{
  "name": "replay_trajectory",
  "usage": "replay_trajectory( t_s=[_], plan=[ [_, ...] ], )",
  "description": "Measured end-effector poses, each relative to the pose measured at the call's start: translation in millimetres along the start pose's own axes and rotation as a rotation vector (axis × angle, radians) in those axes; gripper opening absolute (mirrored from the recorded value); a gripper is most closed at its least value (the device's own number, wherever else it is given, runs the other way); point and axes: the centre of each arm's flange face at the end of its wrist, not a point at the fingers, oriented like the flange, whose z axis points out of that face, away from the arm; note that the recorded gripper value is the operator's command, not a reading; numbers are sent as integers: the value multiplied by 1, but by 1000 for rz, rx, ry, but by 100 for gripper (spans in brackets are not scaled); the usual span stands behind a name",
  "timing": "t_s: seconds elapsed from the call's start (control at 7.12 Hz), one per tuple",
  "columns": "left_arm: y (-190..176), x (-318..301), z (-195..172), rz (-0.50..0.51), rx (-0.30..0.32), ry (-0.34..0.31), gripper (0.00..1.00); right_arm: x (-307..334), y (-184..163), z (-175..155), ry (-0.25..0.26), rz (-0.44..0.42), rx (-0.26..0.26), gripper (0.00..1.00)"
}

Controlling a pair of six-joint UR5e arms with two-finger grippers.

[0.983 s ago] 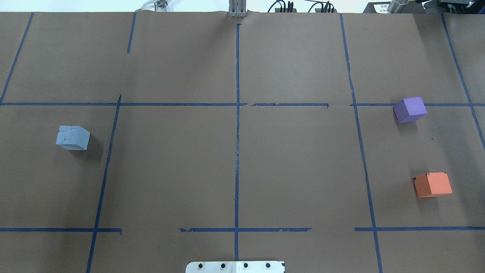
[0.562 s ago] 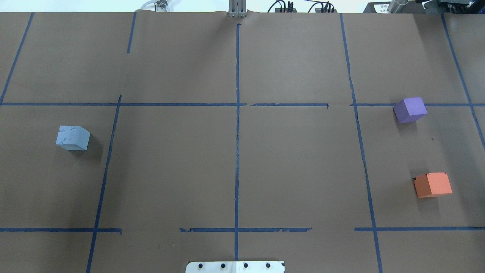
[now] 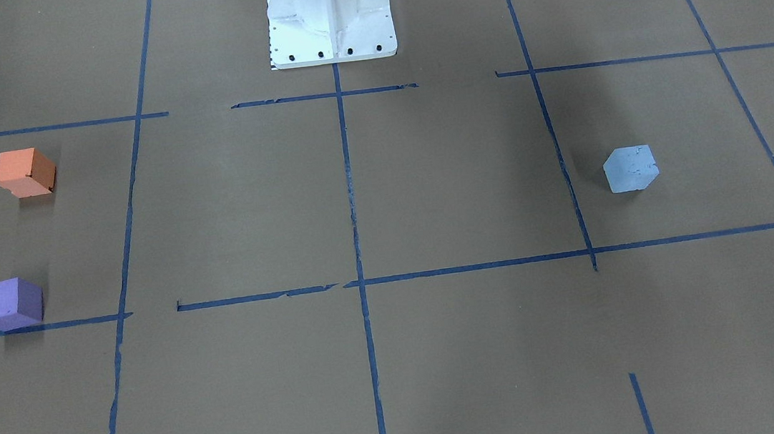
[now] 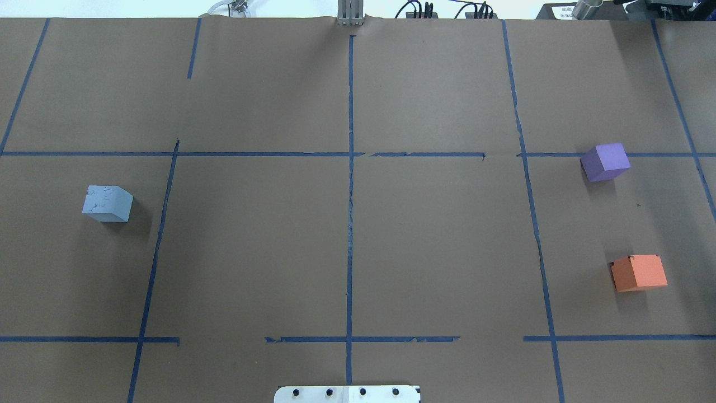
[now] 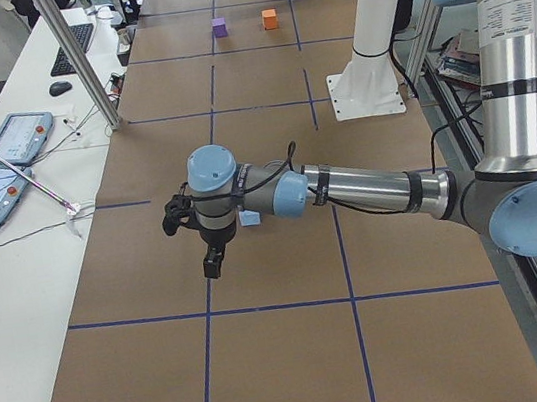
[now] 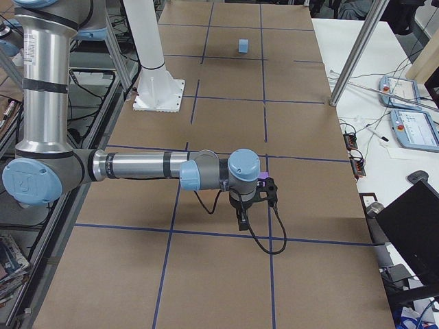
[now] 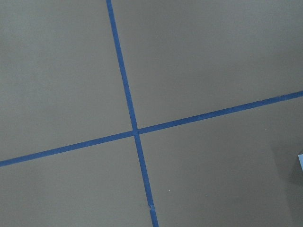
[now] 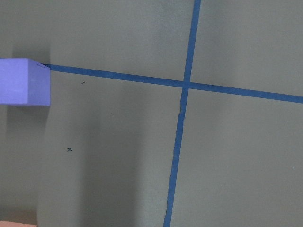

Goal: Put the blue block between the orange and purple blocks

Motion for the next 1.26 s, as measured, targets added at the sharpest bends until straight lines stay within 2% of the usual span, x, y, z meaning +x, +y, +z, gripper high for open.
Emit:
replay_trajectory(
  t_s=[0.28,0.56,0.84,1.26],
  plan=[
    [-8,93,62,-30,-26,76,100,0,0,1,-4,6,0,100],
    [-15,154,98,-104,-29,50,100,1,0,2,-5,9,-2,100],
    [-8,196,126,-143,-52,33,100,2,1,2,-4,9,-3,100],
    [6,214,156,-146,-91,7,100,2,1,3,-4,12,-5,100]
  ],
)
